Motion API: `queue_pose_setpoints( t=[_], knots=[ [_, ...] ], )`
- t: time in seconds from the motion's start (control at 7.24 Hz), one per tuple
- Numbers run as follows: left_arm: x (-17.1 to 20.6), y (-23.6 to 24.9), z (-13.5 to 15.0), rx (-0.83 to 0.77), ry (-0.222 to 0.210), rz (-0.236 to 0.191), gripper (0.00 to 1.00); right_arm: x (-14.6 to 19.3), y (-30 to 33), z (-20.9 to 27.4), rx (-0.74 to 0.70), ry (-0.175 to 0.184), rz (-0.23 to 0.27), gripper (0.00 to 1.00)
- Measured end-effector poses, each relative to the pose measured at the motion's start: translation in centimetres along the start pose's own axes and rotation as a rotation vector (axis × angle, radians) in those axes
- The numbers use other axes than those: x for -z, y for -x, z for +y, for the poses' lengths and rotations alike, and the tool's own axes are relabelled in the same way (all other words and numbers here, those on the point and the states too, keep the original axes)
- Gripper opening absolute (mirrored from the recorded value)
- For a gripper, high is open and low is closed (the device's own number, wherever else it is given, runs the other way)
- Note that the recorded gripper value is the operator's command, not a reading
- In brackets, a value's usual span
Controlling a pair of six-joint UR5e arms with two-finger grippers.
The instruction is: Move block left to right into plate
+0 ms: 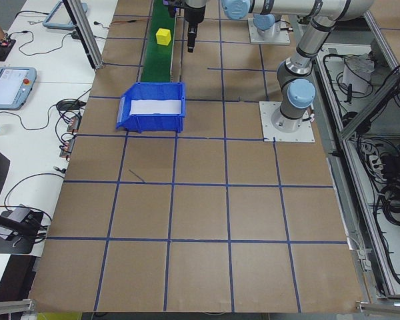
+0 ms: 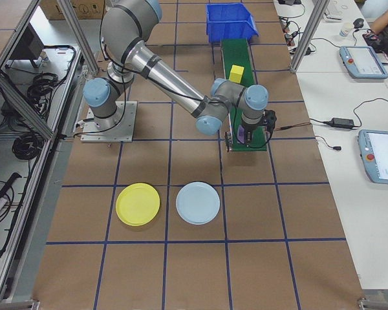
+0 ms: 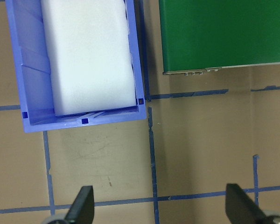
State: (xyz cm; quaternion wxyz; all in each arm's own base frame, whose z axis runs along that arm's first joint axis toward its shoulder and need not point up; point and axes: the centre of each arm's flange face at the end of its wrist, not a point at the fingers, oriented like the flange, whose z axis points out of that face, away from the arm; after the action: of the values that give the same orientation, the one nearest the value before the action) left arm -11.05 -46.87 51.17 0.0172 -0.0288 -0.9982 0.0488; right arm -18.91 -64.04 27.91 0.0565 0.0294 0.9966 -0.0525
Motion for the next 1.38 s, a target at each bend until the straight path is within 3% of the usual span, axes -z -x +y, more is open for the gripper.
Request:
queue_pose_setpoints(
  t=[0.28,0.69,0.97,1.38],
  knots=[
    [0.0,0.0,0.0,0.0,-0.001,0.0,1.0,3.5,-6.3,3.9,0.125,0.005,0.067,0.37],
    [0.0,0.0,0.0,-0.001,-0.001,0.0,1.0,4.8,-20.3,13.0,0.206,0.017,0.073,0.42],
    [0.1,-0.1,0.0,-0.003,-0.003,-0.001,1.0,3.1,-25.6,16.7,0.216,0.033,0.049,1.0],
    [0.6,0.3,-0.1,0.0,-0.012,-0.006,1.0,1.0,-26.9,18.3,0.192,0.047,0.027,0.97]
  ],
)
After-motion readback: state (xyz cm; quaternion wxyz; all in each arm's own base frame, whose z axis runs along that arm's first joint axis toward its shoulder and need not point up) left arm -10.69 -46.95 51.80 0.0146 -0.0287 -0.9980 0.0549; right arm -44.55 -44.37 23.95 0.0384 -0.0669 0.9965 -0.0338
